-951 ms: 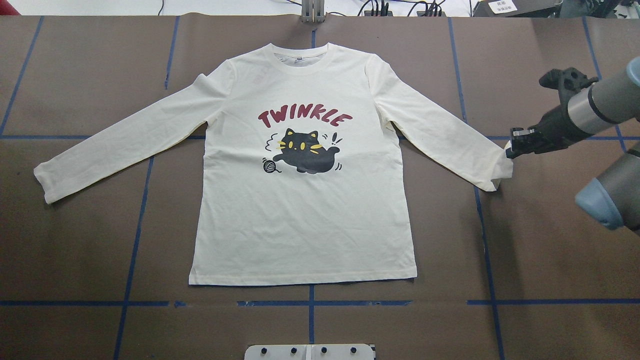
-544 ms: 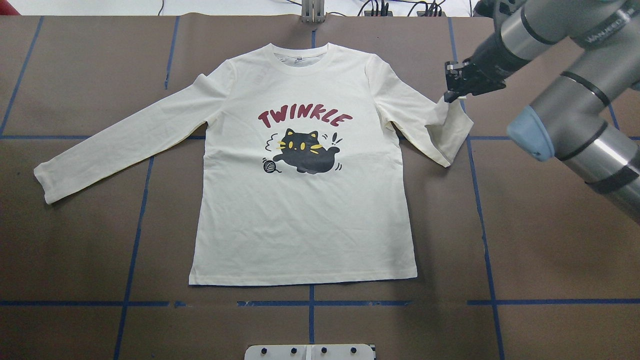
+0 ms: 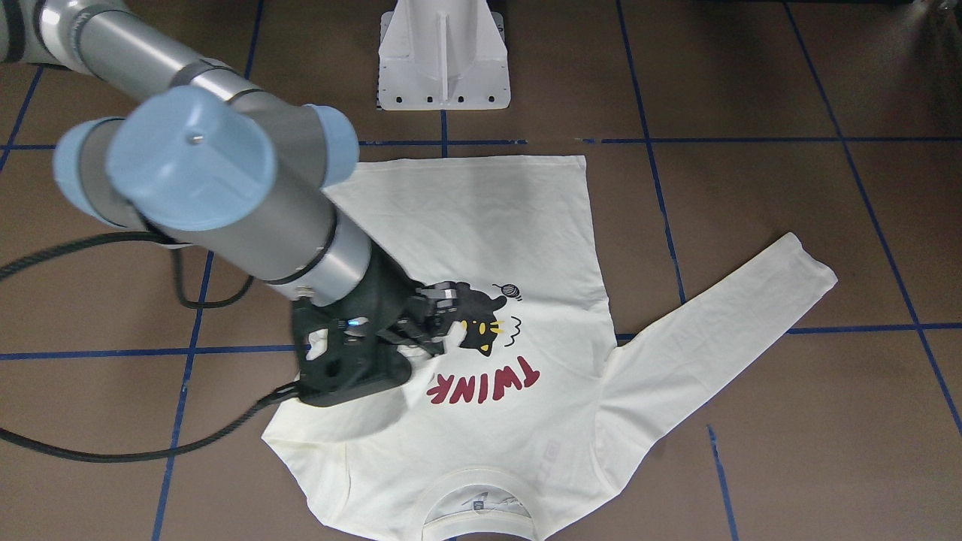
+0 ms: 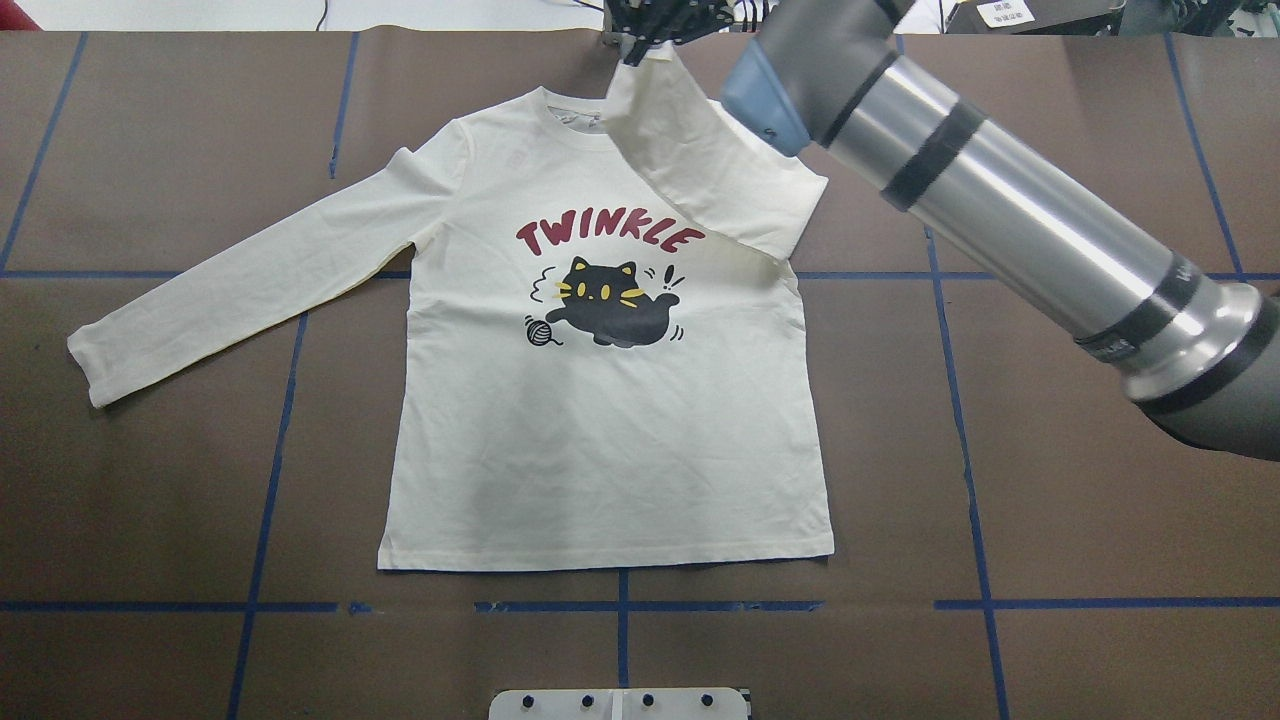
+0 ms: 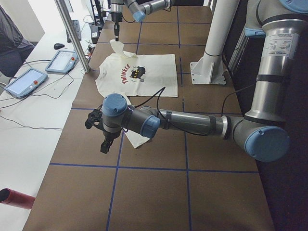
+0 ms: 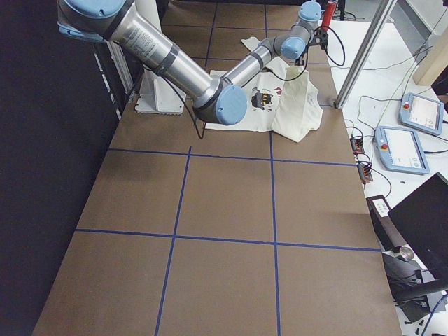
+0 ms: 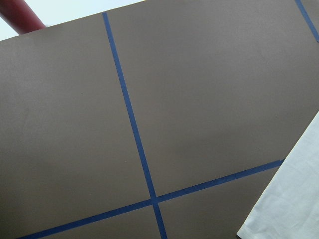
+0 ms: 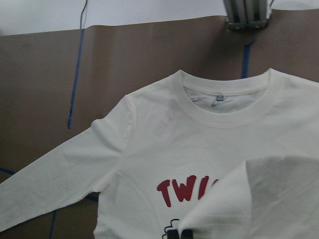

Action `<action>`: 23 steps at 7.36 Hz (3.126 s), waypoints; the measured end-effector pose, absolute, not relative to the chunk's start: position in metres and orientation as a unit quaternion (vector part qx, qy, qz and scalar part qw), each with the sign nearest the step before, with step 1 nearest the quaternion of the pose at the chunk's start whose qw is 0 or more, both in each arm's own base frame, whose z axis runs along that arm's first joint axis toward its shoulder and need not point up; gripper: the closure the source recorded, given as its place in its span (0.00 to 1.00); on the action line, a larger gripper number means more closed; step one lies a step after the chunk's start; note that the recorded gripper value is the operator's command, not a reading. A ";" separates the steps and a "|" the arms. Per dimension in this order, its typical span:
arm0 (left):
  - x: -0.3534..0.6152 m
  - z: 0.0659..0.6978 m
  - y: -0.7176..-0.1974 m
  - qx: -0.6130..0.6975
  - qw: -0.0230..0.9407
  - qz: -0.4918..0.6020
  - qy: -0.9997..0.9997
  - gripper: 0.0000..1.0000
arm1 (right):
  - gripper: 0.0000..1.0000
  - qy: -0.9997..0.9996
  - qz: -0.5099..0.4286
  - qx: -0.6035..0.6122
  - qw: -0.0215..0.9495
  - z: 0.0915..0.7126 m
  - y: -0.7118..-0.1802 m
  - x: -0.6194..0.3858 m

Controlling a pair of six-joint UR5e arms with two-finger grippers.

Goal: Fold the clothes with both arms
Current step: 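Carry the grasped sleeve with the right gripper across the shirt front, then release the sleeve and raise the right gripper while the left gripper reaches the other cuff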

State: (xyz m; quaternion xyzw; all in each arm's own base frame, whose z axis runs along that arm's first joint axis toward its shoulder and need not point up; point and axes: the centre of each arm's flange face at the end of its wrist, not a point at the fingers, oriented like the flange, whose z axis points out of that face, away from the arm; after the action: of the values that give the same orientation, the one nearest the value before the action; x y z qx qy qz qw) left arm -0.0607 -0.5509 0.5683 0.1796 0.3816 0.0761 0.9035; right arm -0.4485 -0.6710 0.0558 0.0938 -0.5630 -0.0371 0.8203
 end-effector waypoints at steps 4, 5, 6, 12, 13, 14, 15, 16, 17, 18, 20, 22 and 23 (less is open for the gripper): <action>-0.058 0.567 -0.553 0.173 0.904 0.062 0.385 0.00 | 0.01 -0.586 -0.098 0.163 0.788 0.027 -0.541 -0.624; -0.057 0.568 -0.553 0.172 0.904 0.062 0.386 0.00 | 0.00 -0.588 -0.094 0.181 0.783 0.026 -0.523 -0.641; -0.056 0.568 -0.553 0.172 0.904 0.064 0.386 0.00 | 0.00 -0.582 -0.075 0.196 0.786 0.030 -0.511 -0.656; 0.026 0.543 -0.553 0.146 0.900 -0.047 0.408 0.00 | 0.00 -0.483 0.033 0.104 0.869 0.065 -0.567 -0.612; 0.072 0.532 -0.537 0.131 0.899 -0.087 0.408 0.00 | 0.00 -0.455 0.045 0.061 0.887 0.097 -0.591 -0.570; 0.110 0.528 -0.515 0.115 0.900 -0.118 0.403 0.00 | 0.00 -0.437 0.047 0.036 0.898 0.145 -0.610 -0.522; 0.133 0.533 -0.497 0.102 0.903 -0.142 0.394 0.00 | 0.00 -0.420 0.034 0.028 0.906 0.191 -0.619 -0.477; 0.147 0.546 -0.482 0.096 0.905 -0.163 0.381 0.00 | 0.00 -0.404 0.015 0.023 0.914 0.227 -0.623 -0.434; 0.157 0.565 -0.464 0.091 0.903 -0.180 0.379 0.00 | 0.00 -0.391 -0.004 0.021 0.920 0.259 -0.624 -0.391; 0.170 0.588 -0.449 0.088 0.898 -0.199 0.384 0.00 | 0.00 -0.385 -0.023 0.021 0.922 0.291 -0.625 -0.350; 0.209 0.625 -0.427 0.087 0.892 -0.232 0.377 0.00 | 0.00 -0.383 -0.047 0.024 0.922 0.335 -0.629 -0.290; 0.224 0.634 -0.421 0.089 0.893 -0.237 0.373 0.01 | 0.00 -0.384 -0.054 0.027 0.922 0.344 -0.629 -0.275; 0.227 0.636 -0.421 0.091 0.893 -0.236 0.371 0.02 | 0.00 -0.385 -0.055 0.028 0.921 0.343 -0.628 -0.274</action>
State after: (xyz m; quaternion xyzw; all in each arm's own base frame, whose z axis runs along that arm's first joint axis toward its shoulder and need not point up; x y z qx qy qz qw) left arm 0.2267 -0.4212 0.6357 0.0906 0.3715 -0.2355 0.8935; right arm -0.2736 -0.6282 0.3435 0.0283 -0.3853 -0.0553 0.9207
